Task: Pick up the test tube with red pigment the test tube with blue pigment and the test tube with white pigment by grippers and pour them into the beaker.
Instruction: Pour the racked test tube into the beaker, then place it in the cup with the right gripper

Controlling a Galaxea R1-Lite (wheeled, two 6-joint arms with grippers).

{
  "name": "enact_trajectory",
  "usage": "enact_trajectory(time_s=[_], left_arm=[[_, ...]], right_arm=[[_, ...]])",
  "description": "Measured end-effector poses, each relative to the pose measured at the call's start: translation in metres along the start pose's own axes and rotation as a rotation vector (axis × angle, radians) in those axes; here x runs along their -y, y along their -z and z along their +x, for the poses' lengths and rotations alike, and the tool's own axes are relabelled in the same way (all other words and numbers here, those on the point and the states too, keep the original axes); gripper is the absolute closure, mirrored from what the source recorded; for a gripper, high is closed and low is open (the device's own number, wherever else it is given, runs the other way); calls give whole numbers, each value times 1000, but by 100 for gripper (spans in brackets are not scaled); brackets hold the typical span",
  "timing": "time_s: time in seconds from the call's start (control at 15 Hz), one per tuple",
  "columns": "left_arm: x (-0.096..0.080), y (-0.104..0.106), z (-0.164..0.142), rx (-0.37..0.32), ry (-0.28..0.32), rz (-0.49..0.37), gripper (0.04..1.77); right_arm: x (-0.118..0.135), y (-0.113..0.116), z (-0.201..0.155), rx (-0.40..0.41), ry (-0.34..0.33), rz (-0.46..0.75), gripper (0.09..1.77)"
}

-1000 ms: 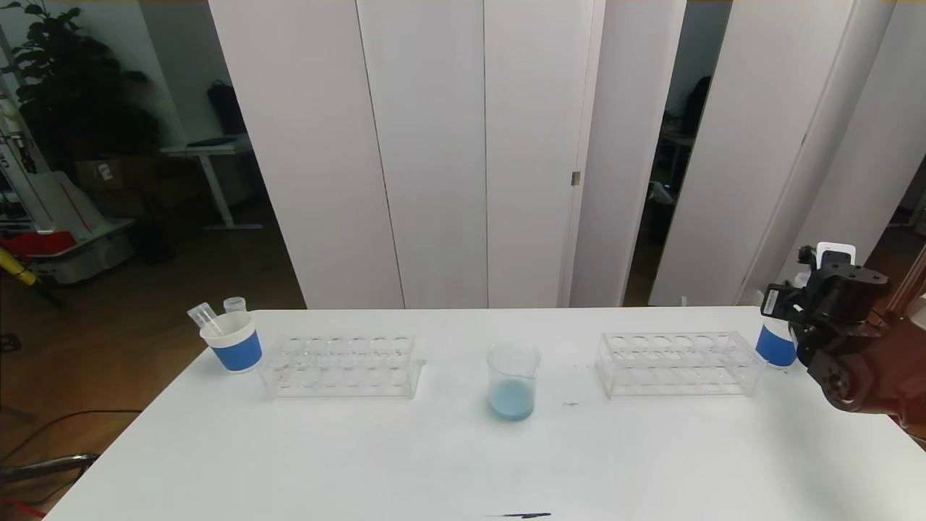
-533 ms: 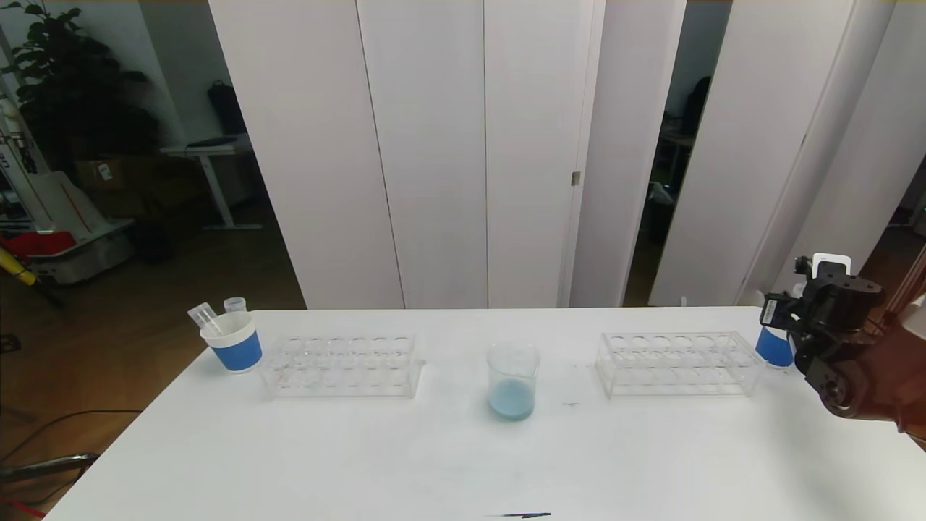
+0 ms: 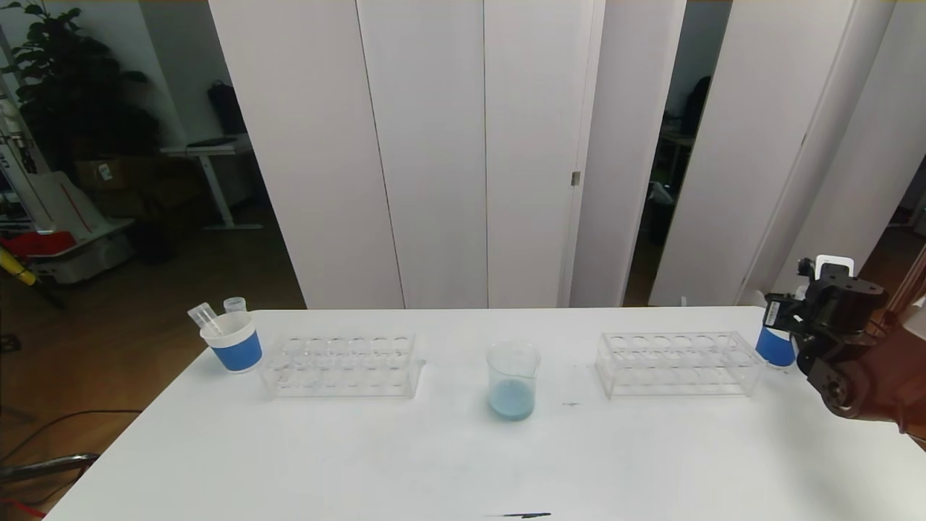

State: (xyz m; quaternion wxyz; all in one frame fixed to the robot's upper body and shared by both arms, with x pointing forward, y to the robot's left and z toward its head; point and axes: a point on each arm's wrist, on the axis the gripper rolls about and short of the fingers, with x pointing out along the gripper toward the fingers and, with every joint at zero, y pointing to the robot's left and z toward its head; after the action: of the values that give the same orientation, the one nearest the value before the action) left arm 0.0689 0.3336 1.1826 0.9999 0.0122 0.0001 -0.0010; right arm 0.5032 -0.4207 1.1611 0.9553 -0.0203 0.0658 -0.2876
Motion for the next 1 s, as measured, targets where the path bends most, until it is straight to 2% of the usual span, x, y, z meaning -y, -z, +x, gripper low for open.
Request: enact_trajectory(time_s=[0.13,0.2,0.27,0.33,0.4,0.47,0.6,1.0], left_arm=[[0,0,0,0,0,0,8],[0,0,0,0,0,0,8],[0,0,0,0,0,0,8],[0,0,0,0,0,0,8],[0,0,0,0,0,0,8],[0,0,0,0,0,0,8],[0,0,0,0,0,0,8],[0,0,0,0,0,0,8]], right_arm=[[1,0,0,0,1,1,125],[1,0,0,0,2,0,107],[1,0,0,1,2,1,76],[1,0,0,1,2,0,38],[1,0,0,2,4,1,17],[1,-2,0,13,5,8,11],[2,-7,0,51,5,23,11],[9,-24,-3,91,11,42,11]])
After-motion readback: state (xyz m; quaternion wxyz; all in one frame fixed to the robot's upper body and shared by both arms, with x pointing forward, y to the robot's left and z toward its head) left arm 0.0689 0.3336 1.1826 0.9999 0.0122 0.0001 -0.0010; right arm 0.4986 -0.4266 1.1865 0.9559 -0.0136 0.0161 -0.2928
